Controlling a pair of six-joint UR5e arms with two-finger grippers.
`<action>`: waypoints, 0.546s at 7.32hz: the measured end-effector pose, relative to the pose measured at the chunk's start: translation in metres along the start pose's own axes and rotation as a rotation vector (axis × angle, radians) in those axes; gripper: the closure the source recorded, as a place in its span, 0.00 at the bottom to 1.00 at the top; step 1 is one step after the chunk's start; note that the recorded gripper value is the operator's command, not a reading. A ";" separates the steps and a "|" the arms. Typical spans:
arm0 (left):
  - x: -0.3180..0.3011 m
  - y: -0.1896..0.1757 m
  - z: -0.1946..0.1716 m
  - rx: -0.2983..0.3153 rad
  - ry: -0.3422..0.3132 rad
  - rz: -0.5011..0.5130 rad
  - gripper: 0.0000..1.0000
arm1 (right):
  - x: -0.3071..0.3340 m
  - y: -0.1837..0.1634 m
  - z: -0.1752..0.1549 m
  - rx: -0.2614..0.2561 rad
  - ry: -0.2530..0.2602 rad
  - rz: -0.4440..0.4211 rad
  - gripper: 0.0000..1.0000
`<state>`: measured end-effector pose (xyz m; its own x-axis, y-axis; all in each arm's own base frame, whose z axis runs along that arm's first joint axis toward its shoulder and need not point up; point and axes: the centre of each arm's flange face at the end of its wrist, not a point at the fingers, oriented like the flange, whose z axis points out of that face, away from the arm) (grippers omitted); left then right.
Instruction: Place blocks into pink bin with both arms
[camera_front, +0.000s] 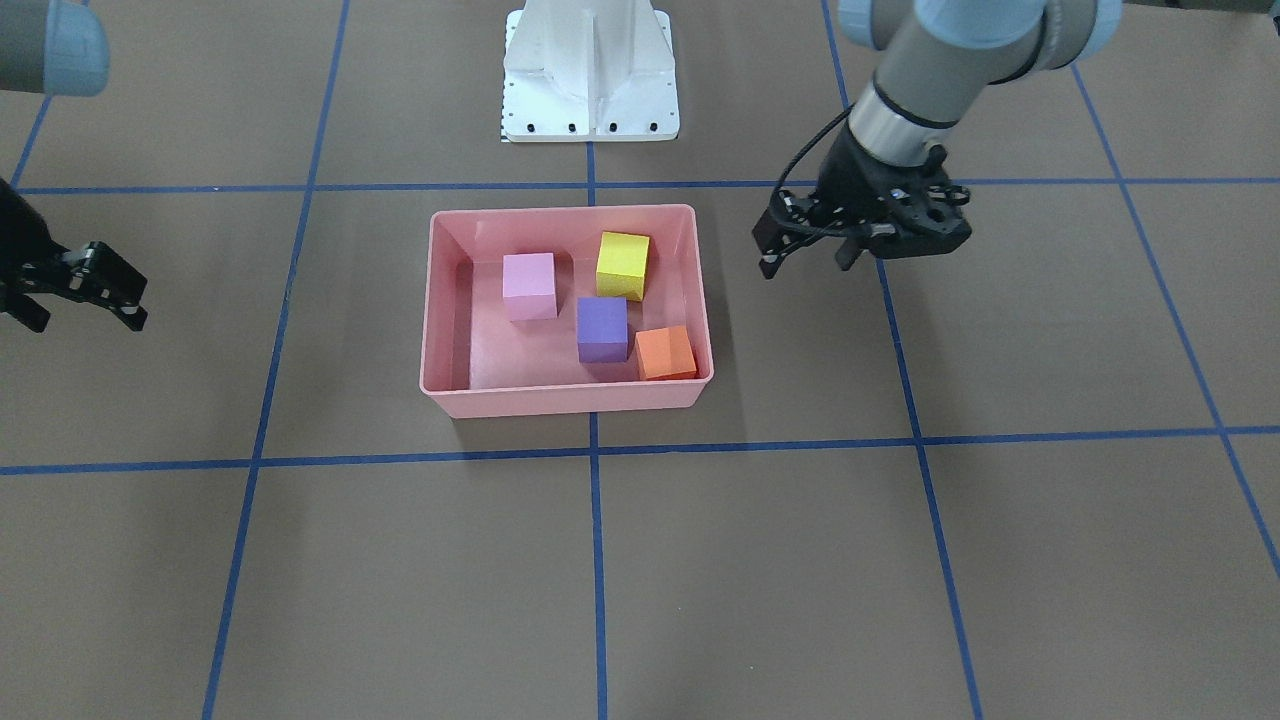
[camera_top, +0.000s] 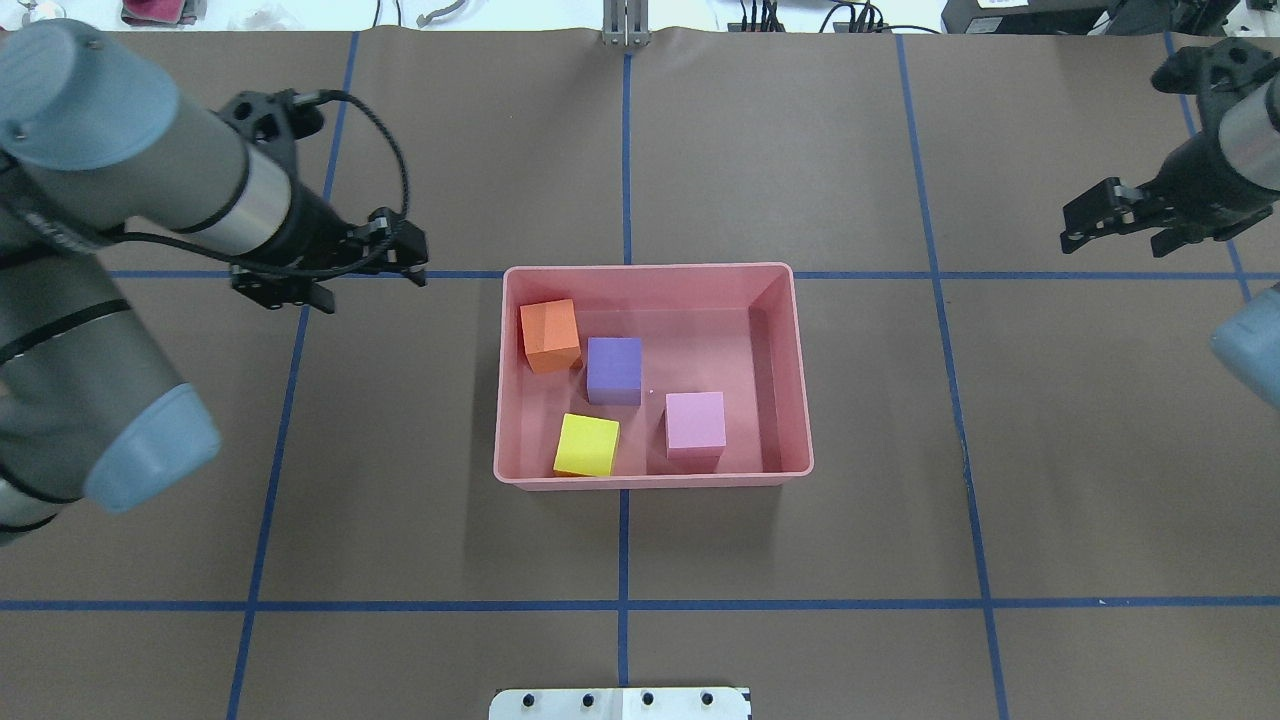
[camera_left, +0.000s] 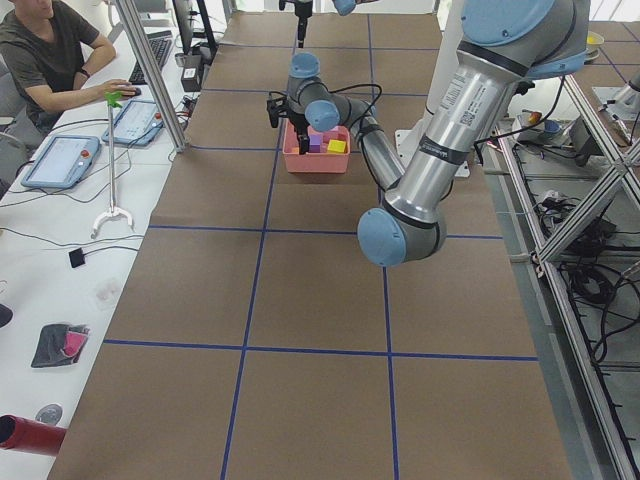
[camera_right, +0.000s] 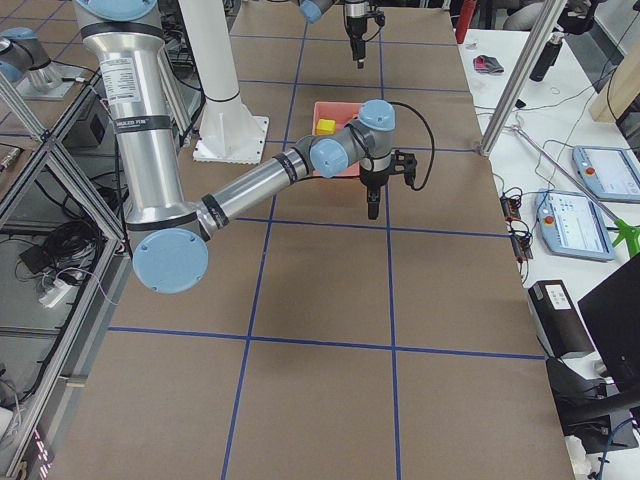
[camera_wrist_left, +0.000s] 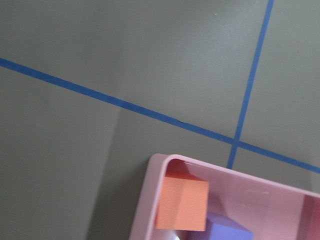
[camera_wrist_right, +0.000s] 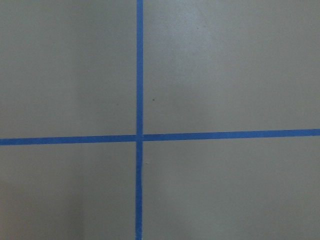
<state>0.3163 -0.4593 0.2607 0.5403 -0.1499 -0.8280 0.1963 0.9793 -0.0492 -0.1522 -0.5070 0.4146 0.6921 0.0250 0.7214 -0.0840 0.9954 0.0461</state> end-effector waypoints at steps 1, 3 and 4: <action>-0.062 -0.005 -0.017 0.011 -0.043 0.085 0.01 | 0.039 0.003 -0.010 -0.008 -0.012 -0.009 0.01; -0.191 -0.031 -0.054 0.000 -0.124 0.272 0.01 | 0.095 0.014 -0.022 -0.016 -0.022 -0.006 0.01; -0.250 -0.045 -0.068 -0.005 -0.165 0.362 0.01 | 0.114 0.020 -0.026 -0.017 -0.027 0.005 0.01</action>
<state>0.1170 -0.4571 0.4320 0.6982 0.1852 -0.6915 -0.0347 0.9736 0.2257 -0.0568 -0.4822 0.4797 0.6719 0.0275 0.7401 -0.0748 0.9967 0.0308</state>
